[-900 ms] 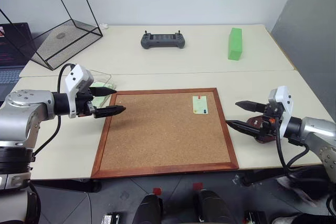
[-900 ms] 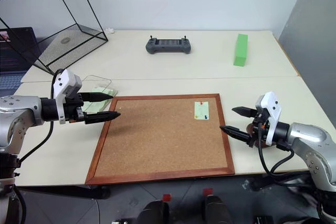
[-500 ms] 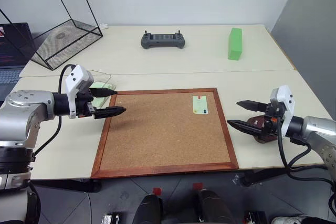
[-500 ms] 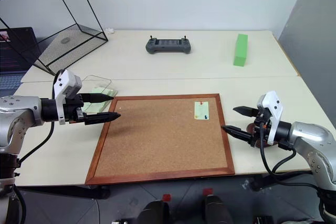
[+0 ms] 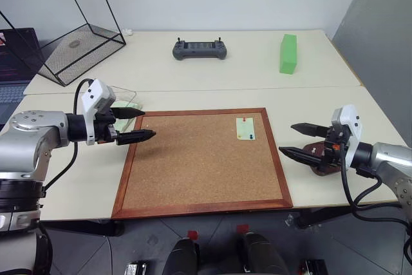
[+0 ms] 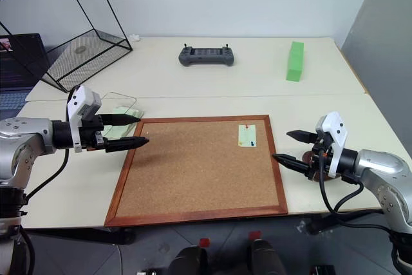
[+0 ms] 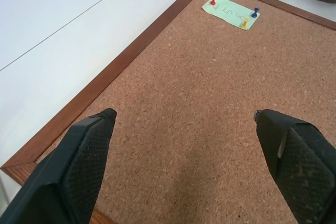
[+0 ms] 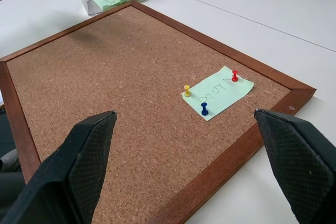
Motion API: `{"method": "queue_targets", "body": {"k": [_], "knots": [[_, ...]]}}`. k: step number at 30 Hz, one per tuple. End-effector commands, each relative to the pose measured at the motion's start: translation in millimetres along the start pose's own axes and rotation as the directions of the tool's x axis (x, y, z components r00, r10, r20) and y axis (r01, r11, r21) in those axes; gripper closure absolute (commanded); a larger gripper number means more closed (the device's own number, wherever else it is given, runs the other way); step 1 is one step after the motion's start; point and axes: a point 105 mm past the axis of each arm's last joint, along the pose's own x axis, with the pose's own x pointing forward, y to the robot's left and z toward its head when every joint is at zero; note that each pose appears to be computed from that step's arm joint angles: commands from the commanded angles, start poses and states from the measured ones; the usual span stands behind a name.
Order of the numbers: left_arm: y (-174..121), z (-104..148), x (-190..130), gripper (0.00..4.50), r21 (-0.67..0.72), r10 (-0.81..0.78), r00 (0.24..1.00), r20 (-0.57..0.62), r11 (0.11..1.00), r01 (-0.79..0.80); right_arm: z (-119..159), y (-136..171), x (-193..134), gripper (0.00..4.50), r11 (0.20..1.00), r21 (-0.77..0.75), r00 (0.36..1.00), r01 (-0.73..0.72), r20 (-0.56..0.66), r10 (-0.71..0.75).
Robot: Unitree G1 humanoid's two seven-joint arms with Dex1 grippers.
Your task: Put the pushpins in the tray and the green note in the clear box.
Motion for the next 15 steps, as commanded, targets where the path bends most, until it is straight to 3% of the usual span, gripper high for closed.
{"method": "queue_targets", "body": {"k": [1,4,15], "knots": [[1.2,14.1,-1.8,0.00,0.029,0.002,0.999,0.036,1.000,-0.003,13.2,-1.1,-4.5,0.04,0.998,-0.054,0.999,0.021,0.032,-0.020],[-0.1,16.3,0.0,0.42,0.027,-0.011,0.999,0.048,1.000,0.010,12.5,-1.8,-4.8,0.00,0.998,-0.057,0.999,0.030,0.032,-0.029],[-2.3,27.9,13.3,2.68,0.028,-0.029,0.992,0.124,0.999,0.026,12.2,0.6,2.4,0.00,0.998,-0.057,0.999,0.036,0.040,-0.034]]}}
